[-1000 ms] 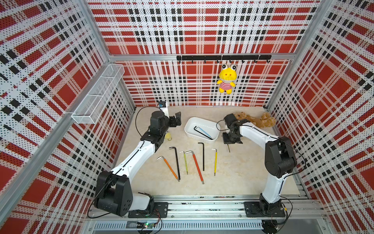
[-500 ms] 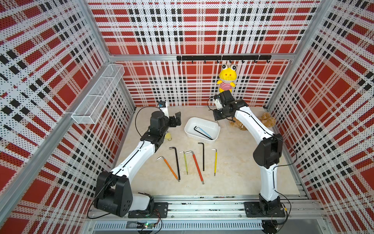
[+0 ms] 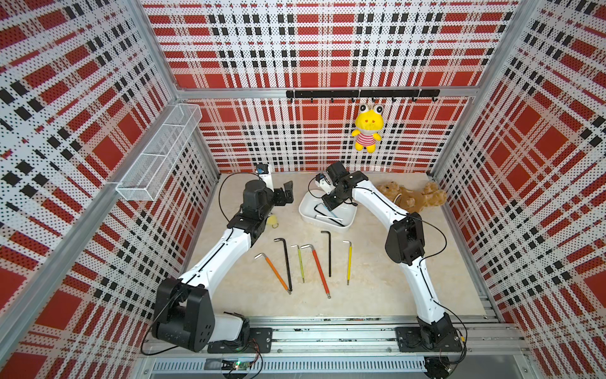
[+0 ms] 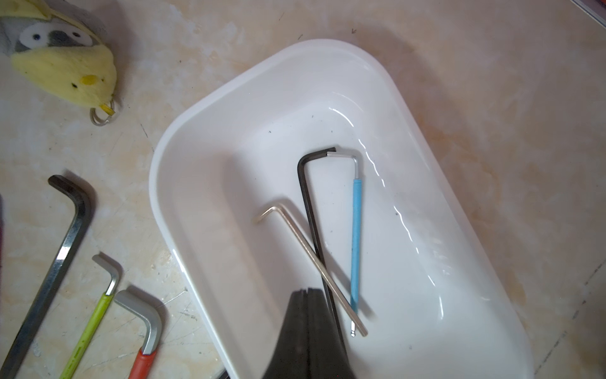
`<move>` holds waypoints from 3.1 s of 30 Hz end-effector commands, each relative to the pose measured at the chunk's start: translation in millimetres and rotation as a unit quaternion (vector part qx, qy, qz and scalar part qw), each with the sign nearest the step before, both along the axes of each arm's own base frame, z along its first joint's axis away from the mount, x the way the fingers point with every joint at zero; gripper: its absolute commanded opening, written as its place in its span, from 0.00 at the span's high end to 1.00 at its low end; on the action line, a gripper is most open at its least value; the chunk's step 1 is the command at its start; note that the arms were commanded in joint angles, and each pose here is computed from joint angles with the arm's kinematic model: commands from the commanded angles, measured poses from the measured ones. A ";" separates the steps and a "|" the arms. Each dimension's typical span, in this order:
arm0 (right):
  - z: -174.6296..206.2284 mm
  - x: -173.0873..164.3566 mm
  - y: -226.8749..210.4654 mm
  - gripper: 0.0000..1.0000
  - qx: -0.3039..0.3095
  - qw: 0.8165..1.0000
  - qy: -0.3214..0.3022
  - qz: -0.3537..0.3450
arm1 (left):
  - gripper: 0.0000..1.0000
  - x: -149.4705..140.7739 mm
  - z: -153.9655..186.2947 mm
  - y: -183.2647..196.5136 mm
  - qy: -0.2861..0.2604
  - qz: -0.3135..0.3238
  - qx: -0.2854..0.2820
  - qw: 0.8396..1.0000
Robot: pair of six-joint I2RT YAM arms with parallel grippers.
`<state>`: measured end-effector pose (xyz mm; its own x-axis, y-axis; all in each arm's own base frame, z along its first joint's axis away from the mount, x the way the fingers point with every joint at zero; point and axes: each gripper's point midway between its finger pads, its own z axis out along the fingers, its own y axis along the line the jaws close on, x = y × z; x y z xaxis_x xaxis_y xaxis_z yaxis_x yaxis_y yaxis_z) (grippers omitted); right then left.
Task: Put the hex key on the desktop into the storage box
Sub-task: Place the Allen key in the storage box, then pick up the Allen key from the center of the board.
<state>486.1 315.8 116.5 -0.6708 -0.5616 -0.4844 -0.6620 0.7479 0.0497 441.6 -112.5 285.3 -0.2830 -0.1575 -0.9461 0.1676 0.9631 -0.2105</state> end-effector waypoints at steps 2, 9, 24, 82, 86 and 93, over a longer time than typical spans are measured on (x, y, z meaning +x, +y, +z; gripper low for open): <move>-23.7 -5.0 -3.3 1.00 -0.012 1.000 0.026 0.001 | 0.01 -0.6 24.0 4.0 -0.024 0.004 -0.002 1.000; 64.9 -22.9 20.9 0.38 0.163 0.986 0.021 0.004 | 0.01 -1.2 24.1 5.0 -0.024 0.006 0.000 1.000; 136.7 -104.2 -25.7 0.30 0.405 0.903 0.138 -0.036 | 0.01 0.0 17.5 2.6 -0.021 0.002 -0.002 1.000; -108.0 -212.6 -73.3 0.59 -0.074 0.932 0.190 -0.299 | 0.01 -0.6 18.4 -1.4 -0.023 -0.007 -0.009 1.000; -113.5 -216.2 -75.2 0.73 -0.080 0.929 0.195 -0.304 | 0.01 -1.2 19.4 -0.5 -0.024 -0.005 -0.008 1.000; -118.8 -225.2 -79.5 1.00 -0.082 0.927 0.201 -0.307 | 0.01 -1.5 18.9 -0.9 -0.023 -0.005 -0.008 1.000</move>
